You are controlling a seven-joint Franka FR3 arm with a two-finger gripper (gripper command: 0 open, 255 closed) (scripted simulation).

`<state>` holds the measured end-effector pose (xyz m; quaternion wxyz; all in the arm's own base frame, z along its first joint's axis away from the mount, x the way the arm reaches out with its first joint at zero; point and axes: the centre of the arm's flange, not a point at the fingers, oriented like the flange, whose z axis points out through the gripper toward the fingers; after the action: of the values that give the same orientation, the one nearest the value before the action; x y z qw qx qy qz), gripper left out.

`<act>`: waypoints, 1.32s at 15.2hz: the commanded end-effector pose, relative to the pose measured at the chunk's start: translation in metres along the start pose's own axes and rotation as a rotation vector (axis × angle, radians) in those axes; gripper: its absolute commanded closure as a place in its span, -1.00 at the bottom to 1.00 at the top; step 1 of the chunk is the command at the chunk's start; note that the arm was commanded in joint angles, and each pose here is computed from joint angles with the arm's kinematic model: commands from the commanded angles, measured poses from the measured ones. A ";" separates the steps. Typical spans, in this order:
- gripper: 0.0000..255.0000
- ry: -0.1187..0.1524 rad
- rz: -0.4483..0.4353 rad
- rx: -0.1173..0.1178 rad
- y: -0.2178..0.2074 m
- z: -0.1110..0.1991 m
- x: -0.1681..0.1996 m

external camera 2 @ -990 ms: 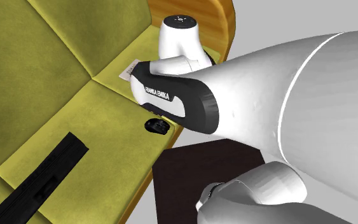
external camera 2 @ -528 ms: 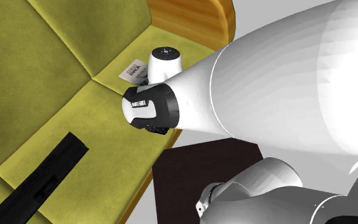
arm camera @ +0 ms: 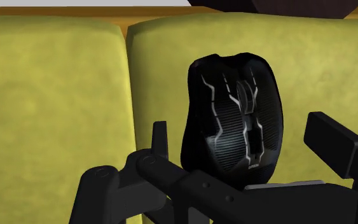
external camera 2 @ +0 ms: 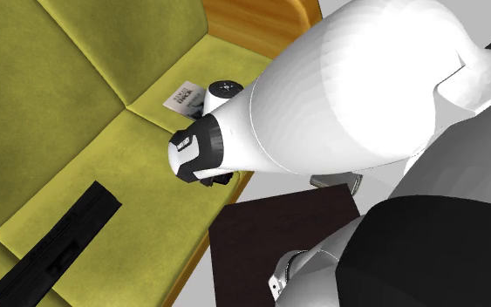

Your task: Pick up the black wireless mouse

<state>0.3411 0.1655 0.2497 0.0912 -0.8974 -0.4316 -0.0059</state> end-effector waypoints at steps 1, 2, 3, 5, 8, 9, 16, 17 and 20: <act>-1.00 0.000 0.000 -0.001 0.001 0.003 -0.001; 1.00 0.000 0.000 -0.001 0.002 0.003 -0.001; 1.00 0.000 0.000 -0.001 0.002 0.004 -0.001; 1.00 0.000 0.000 -0.001 0.001 0.004 -0.001; 1.00 0.000 0.000 -0.001 0.001 0.004 -0.001; 1.00 0.000 0.000 -0.001 0.001 0.004 -0.001; 1.00 0.000 0.000 -0.001 -0.003 -0.023 0.001; 1.00 0.000 0.000 -0.001 -0.004 -0.028 0.002; 1.00 0.000 0.000 -0.001 -0.006 -0.043 0.003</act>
<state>0.3404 0.1651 0.2874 0.0912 -0.8974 -0.4316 -0.0065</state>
